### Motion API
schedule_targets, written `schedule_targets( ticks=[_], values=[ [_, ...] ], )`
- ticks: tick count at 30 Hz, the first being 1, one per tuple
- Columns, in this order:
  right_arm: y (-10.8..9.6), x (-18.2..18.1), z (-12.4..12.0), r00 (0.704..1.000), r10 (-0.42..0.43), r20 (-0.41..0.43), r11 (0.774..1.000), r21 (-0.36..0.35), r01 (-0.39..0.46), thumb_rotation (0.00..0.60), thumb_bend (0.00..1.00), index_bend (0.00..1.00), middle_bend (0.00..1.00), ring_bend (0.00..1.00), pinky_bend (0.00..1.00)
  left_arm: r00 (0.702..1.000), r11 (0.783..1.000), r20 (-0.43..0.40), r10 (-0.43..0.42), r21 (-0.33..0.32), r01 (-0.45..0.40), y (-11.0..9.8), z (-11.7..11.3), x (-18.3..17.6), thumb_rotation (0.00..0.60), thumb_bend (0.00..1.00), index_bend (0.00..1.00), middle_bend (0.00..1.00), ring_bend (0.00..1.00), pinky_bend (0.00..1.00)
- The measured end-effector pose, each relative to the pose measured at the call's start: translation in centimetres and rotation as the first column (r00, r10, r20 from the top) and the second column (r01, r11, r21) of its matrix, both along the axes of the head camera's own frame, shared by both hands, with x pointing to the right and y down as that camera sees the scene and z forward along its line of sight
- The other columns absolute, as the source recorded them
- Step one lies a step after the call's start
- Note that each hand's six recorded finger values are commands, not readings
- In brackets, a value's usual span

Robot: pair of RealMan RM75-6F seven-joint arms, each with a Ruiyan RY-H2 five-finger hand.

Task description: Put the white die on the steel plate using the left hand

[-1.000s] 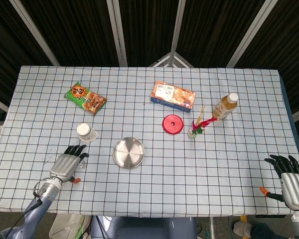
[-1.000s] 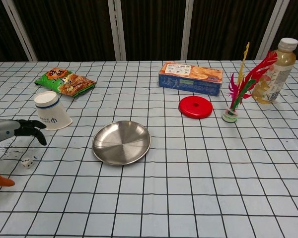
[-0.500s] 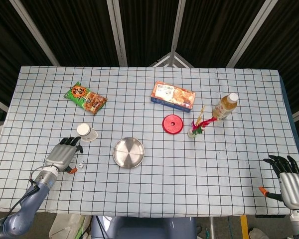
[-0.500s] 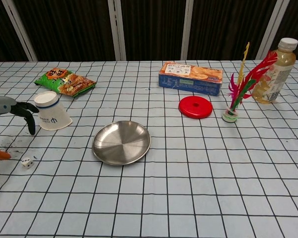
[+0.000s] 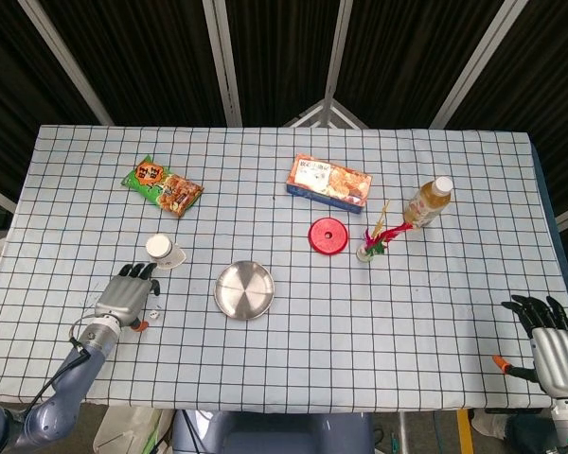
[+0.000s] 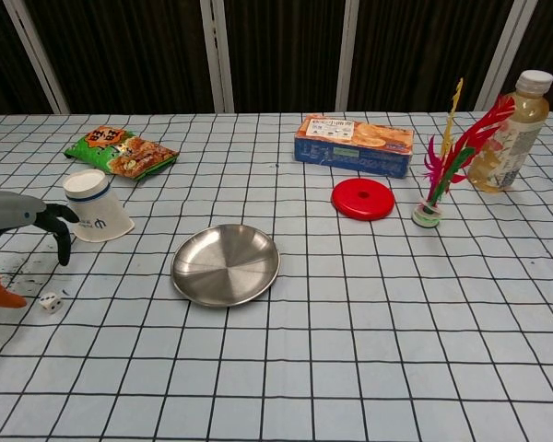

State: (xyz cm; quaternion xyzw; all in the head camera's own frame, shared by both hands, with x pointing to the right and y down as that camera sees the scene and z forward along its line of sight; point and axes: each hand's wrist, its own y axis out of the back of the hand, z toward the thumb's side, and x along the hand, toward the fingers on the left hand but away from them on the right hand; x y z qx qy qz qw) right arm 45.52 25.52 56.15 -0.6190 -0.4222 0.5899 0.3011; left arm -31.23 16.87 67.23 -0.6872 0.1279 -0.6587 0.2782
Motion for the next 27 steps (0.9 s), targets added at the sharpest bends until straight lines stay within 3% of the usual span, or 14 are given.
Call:
schedule_targets(
  ticks=[15,27],
  values=[
    [0.0,0.1,-0.1,1.000,0.006,0.004,1.000,-0.002,-0.006,0.600,0.10,0.25,0.19,0.13,0.00,0.998,1.000,0.052,0.024,0.002,-0.024,0.7,0.6,-0.3,0.600,0.33,0.37,0.03,0.00,0.01],
    [0.1,0.4,0.1,1.000,0.012,-0.001,1.000,-0.008,-0.012,0.600,0.10,0.25,0.19,0.13,0.00,0.999,0.999,0.030,0.032,0.017,-0.033,0.7,1.5,0.3,0.600,0.35,0.40,0.05,0.00,0.01]
  ],
)
